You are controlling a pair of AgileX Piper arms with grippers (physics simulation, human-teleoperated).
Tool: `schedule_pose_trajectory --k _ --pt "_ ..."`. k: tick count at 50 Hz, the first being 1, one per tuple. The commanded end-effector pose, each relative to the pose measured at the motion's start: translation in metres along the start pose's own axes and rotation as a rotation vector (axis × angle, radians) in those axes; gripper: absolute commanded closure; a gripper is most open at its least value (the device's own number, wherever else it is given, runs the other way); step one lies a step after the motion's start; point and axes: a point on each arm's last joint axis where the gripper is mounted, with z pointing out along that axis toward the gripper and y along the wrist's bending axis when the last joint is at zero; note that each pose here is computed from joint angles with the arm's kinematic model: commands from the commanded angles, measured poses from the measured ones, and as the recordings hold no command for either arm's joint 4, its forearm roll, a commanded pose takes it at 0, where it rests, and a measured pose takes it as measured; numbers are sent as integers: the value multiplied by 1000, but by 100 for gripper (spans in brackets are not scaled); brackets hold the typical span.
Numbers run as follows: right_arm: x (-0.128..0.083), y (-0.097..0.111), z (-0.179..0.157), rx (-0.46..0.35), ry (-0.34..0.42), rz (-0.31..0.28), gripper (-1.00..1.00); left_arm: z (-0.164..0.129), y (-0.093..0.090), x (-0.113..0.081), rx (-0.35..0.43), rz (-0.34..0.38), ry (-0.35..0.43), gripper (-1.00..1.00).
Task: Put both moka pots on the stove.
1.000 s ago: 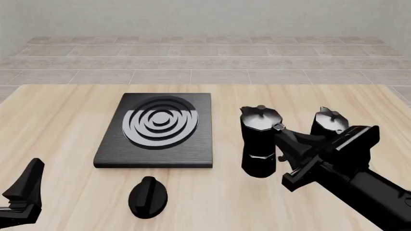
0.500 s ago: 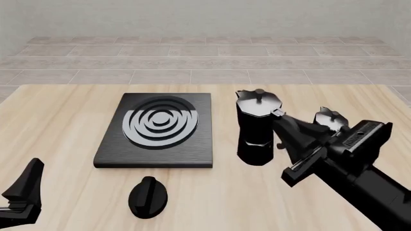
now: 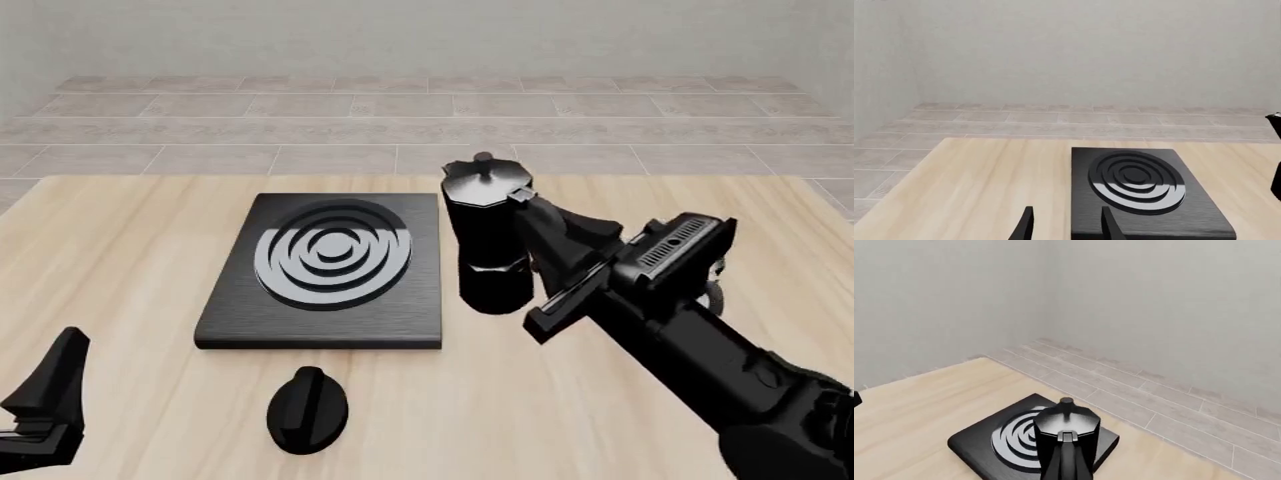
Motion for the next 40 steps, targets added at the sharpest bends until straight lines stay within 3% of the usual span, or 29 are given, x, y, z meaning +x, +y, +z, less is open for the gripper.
schedule_pose_trajectory --k 1,40 --pt "-7 3 25 -5 -97 -2 100 0 0 0 4 -1 -3 -100" --pt "18 24 109 -53 -175 47 100 0 -2 0 28 -9 -6 -100"
